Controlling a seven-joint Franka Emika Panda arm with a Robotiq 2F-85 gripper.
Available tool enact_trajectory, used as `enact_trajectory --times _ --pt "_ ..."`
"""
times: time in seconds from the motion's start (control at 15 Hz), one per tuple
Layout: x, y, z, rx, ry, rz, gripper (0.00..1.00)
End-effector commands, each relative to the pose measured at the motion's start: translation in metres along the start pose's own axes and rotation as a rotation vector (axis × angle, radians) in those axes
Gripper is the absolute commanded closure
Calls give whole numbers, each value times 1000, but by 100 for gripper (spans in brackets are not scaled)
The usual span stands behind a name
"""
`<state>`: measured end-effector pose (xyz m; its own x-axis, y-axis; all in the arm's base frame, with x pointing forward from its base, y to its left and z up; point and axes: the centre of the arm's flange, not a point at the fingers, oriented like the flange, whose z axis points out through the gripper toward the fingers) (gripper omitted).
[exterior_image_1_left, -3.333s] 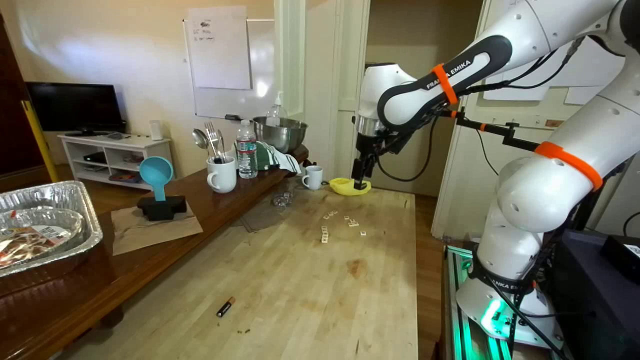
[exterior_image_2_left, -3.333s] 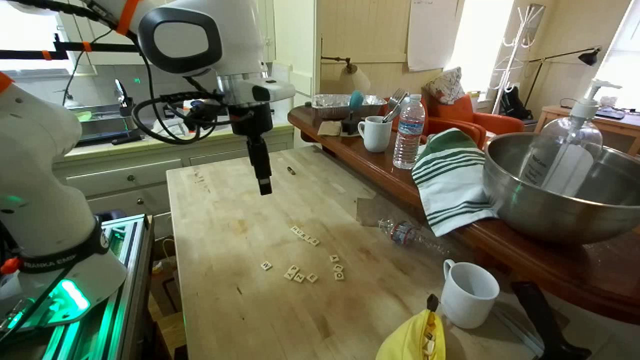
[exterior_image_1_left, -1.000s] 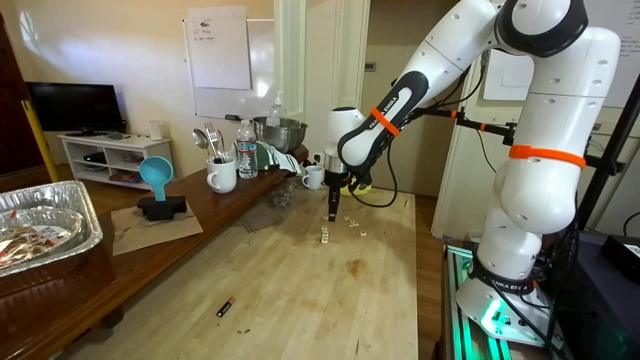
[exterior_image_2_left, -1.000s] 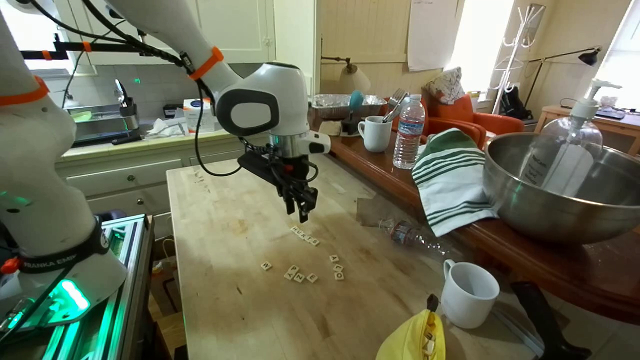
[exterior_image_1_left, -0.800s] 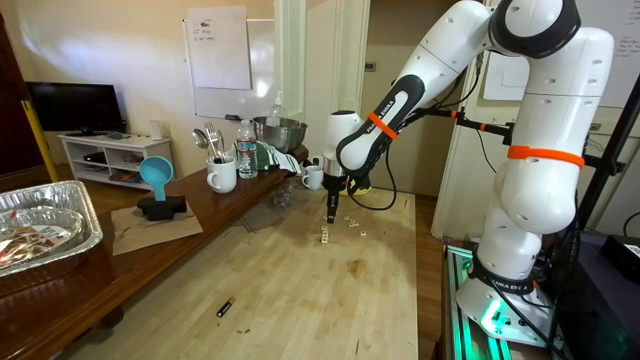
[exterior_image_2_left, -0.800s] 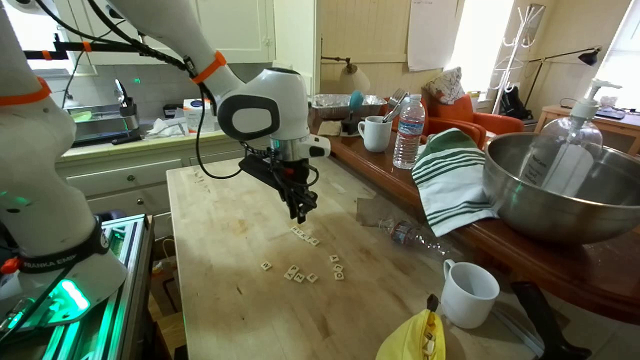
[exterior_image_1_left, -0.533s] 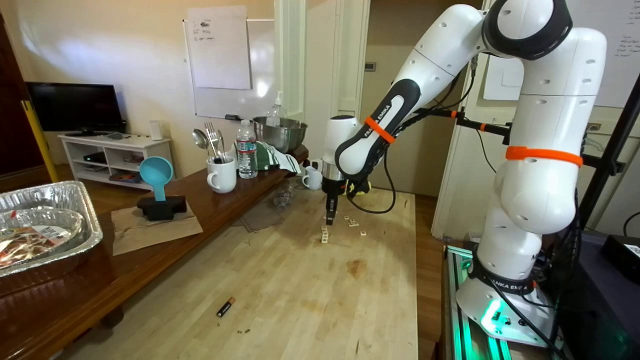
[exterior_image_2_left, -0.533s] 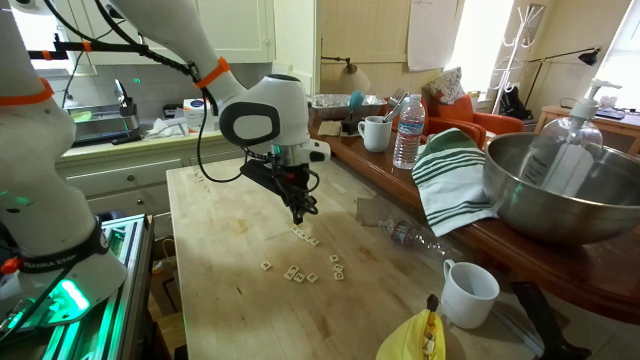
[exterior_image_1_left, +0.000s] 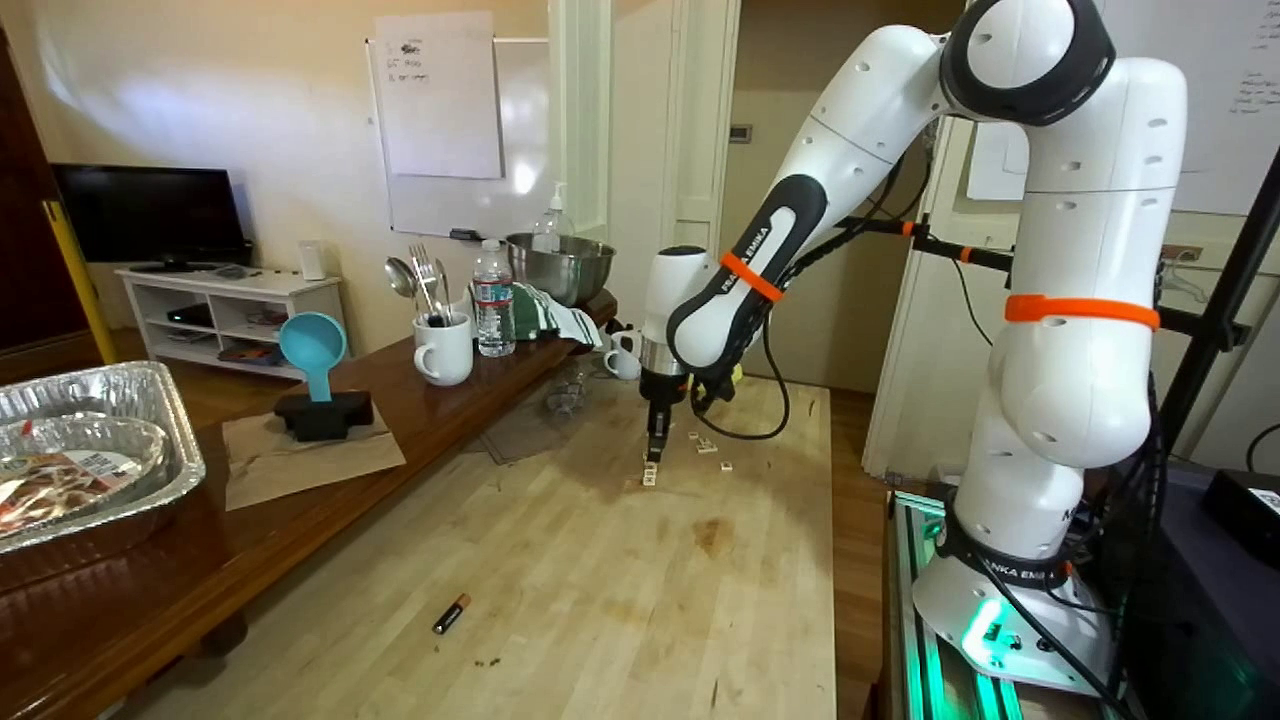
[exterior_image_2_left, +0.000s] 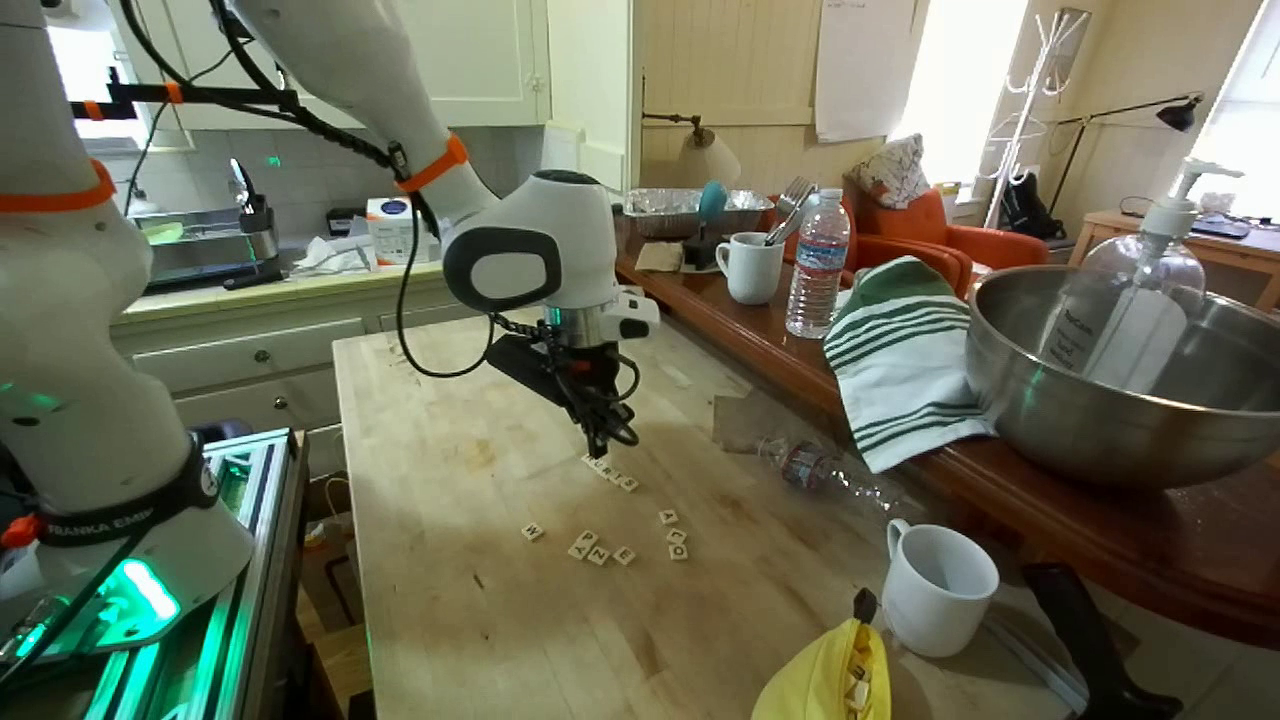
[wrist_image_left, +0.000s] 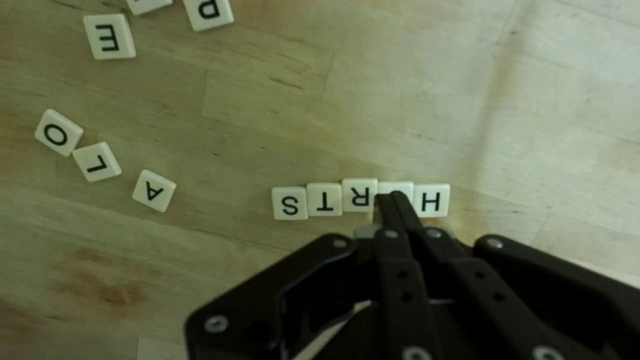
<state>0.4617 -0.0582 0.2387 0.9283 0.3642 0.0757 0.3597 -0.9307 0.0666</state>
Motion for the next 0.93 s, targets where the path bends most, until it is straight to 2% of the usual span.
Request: enact_trajectory --times 0.0,0.87 --pt "6 6 15 -3 38 2 100" --pt "8 2 32 16 24 9 100"
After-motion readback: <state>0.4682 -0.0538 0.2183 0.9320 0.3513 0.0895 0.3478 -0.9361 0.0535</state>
